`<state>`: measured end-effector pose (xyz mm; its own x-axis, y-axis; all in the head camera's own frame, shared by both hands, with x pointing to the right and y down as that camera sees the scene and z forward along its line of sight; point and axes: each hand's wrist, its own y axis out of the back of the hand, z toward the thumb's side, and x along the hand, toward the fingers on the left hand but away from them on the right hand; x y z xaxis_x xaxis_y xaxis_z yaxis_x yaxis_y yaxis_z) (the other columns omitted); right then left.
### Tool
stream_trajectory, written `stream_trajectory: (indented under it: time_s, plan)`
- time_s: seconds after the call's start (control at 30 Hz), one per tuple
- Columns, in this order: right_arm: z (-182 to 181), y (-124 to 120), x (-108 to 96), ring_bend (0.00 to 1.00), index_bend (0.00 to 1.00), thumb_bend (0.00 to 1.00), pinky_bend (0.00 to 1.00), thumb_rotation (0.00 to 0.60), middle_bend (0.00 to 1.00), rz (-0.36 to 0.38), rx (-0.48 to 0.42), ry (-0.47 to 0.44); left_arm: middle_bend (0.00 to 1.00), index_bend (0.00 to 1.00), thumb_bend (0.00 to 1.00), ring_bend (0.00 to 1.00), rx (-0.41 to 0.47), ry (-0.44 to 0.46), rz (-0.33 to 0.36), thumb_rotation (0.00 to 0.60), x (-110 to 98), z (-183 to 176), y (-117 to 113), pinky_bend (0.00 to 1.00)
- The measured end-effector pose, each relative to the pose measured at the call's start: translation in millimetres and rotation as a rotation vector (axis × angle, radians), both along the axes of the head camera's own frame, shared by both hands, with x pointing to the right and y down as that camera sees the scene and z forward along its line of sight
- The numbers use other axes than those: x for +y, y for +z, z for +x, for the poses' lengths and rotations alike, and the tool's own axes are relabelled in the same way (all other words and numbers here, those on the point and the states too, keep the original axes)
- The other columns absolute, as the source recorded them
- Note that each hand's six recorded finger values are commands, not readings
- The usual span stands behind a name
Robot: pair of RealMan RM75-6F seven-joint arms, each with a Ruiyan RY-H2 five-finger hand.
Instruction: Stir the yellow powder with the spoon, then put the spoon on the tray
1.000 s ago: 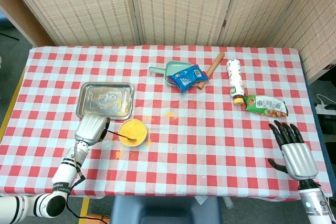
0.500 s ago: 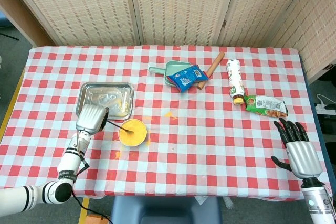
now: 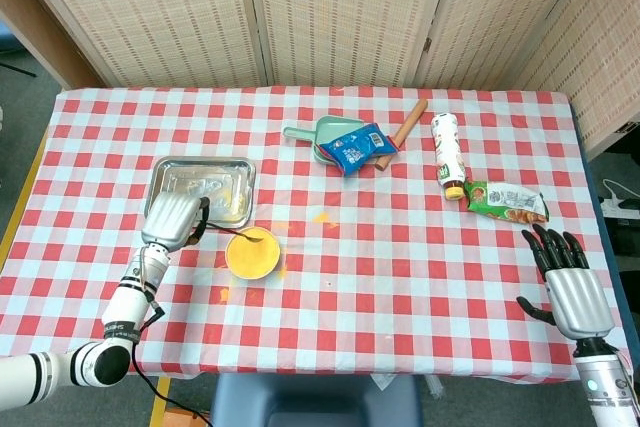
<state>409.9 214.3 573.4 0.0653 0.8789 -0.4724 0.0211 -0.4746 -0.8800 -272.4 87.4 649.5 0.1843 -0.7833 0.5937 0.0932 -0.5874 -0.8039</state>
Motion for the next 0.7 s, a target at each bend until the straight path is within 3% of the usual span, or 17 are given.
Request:
stream_trajectory:
  time_s: [0.7]
  plan:
    - [2,1,-3,0.0,0.0,0.09,0.0,0.6,0.0,0.006,0.011,0.009,1.0,1.0,0.83,1.0,-0.021,0.01,-0.031,0.6,-2,-4,35,1.0]
